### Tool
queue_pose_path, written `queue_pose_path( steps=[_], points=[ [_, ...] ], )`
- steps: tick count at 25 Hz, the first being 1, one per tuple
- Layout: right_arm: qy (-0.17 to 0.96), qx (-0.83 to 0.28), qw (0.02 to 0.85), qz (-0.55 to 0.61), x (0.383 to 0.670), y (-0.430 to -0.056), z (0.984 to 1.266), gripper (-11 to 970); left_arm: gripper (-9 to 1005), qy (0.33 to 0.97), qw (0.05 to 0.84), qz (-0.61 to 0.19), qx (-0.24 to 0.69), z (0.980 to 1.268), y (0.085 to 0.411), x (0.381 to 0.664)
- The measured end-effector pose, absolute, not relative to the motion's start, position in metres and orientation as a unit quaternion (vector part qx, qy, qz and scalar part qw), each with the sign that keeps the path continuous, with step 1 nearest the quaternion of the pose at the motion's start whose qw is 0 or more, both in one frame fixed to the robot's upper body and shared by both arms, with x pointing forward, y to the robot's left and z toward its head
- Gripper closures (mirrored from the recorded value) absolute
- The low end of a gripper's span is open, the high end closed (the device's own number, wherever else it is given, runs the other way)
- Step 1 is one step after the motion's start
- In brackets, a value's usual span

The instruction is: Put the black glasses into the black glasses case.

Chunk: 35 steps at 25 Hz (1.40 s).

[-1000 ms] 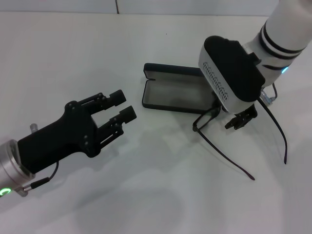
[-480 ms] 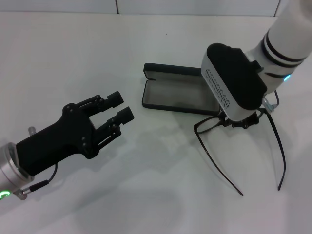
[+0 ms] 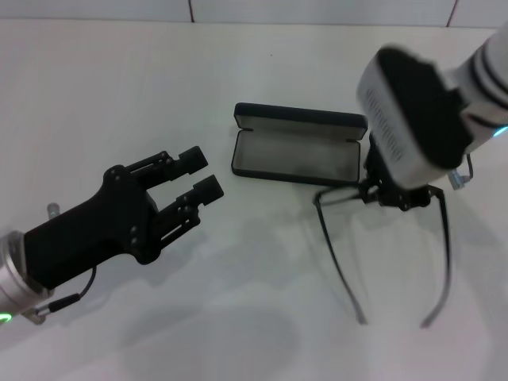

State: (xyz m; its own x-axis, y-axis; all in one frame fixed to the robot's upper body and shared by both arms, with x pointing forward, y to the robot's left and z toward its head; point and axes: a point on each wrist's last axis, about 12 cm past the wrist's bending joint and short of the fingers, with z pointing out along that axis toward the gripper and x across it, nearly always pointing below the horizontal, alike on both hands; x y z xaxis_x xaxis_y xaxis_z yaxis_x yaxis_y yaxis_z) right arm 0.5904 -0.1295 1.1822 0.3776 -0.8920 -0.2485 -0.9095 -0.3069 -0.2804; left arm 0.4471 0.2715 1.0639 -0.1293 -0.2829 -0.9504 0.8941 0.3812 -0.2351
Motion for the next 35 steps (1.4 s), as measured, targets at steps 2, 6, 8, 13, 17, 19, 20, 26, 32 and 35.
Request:
queue_pose_path(
  steps=[2,6,8,13,17,19,20,26,32,35],
  points=[
    [0.579,-0.78,0.235,0.045,0.587,-0.145,1.195,848,565,0.553,0.606,-0.501,0.276,1.069,0.269,0.448],
    [0.612,-0.702,0.345,0.113,0.58,-0.182,1.216,850,566,0.519,0.607,-0.526,0.292,1.08,0.261,0.454],
    [0.61,-0.671,0.392,0.152,0.575,-0.196,1.22,851,566,0.497,0.607,-0.539,0.307,1.087,0.255,0.461],
    [0.571,-0.6,0.496,0.26,0.554,-0.223,1.209,854,792,0.46,0.594,-0.569,0.335,1.101,0.239,0.475],
    [0.549,-0.553,0.541,0.317,0.544,-0.235,1.193,855,849,0.444,0.582,-0.583,0.352,1.107,0.226,0.483],
    [0.54,-0.539,0.552,0.337,0.543,-0.235,1.188,856,877,0.437,0.578,-0.589,0.358,1.109,0.222,0.485],
    [0.534,-0.53,0.558,0.35,0.542,-0.235,1.185,856,892,0.435,0.577,-0.59,0.359,1.109,0.221,0.485],
    [0.535,-0.518,0.555,0.371,0.548,-0.232,1.174,857,915,0.427,0.578,-0.594,0.361,1.112,0.219,0.487],
    [0.533,-0.521,0.543,0.387,0.558,-0.219,1.167,856,913,0.419,0.582,-0.598,0.359,1.113,0.22,0.485],
    [0.531,-0.521,0.539,0.395,0.562,-0.213,1.164,856,914,0.418,0.581,-0.598,0.36,1.113,0.219,0.485]
  ],
)
